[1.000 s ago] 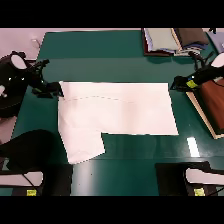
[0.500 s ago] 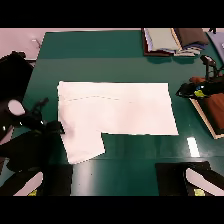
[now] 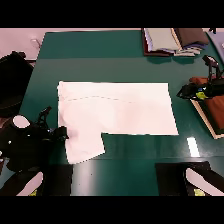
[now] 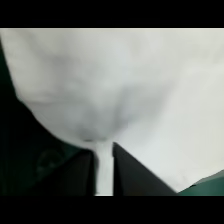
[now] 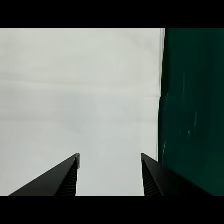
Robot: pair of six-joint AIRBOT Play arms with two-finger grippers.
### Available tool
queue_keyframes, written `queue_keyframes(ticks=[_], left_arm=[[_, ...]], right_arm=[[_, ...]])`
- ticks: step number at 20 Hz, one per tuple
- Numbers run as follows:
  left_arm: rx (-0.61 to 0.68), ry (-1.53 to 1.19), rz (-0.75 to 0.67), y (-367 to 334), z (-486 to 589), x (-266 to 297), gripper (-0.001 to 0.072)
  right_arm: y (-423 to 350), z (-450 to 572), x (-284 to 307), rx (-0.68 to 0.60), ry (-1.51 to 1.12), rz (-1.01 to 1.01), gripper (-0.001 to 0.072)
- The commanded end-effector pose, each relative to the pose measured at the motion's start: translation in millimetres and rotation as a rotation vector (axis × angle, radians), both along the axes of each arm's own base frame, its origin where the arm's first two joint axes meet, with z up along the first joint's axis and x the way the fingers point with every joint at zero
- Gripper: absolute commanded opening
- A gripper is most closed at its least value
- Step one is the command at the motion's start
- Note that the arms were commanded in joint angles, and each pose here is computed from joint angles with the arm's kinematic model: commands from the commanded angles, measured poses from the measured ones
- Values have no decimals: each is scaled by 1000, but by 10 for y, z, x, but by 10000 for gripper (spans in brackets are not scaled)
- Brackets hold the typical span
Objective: Fold the shirts.
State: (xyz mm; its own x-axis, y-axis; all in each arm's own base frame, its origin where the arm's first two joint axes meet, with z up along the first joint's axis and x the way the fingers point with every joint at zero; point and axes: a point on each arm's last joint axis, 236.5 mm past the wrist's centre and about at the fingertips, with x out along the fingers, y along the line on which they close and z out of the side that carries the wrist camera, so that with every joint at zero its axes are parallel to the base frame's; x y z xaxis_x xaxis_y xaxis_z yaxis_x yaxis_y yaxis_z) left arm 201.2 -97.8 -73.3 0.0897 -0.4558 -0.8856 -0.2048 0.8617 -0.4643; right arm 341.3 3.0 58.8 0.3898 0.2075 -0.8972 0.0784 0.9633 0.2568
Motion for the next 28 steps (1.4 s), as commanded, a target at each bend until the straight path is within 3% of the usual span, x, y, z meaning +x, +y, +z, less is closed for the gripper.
queue_keyframes(ticks=[1,5,6,7,9,11,13,14,16,17,20,28], left_arm=[[-13,-63,-13,-26,161,166,20],[-10,-125,-40,-27,376,333,21],[-9,-136,-49,-26,393,351,21],[-7,-141,-47,-22,395,364,20],[-6,-146,-47,-20,397,374,21],[-6,-146,-47,-21,398,374,21],[-5,-149,-44,-18,398,384,21],[-5,-149,-44,-17,397,384,21],[-9,-137,-42,-24,396,361,21],[-12,-126,-50,-33,399,331,20],[-23,-100,-89,-63,499,260,19],[-31,-150,-115,-124,1066,-273,19]], right_arm=[[-105,-100,-218,0,88,3,449],[-395,-705,-892,85,335,-113,462],[-442,-886,-1079,119,394,-162,546],[-468,-1063,-1269,164,455,-218,579],[-380,-1302,-1495,278,537,-288,573],[-199,-1426,-1504,388,541,-296,505],[-45,-1477,-1372,465,506,-307,502],[-2,-1491,-1323,467,497,-294,455],[85,-1508,-1240,450,477,-260,404],[129,-1507,-1202,430,465,-233,270],[147,-1373,-1086,342,386,-149,40],[-238,-713,-1526,14,346,4,17]])
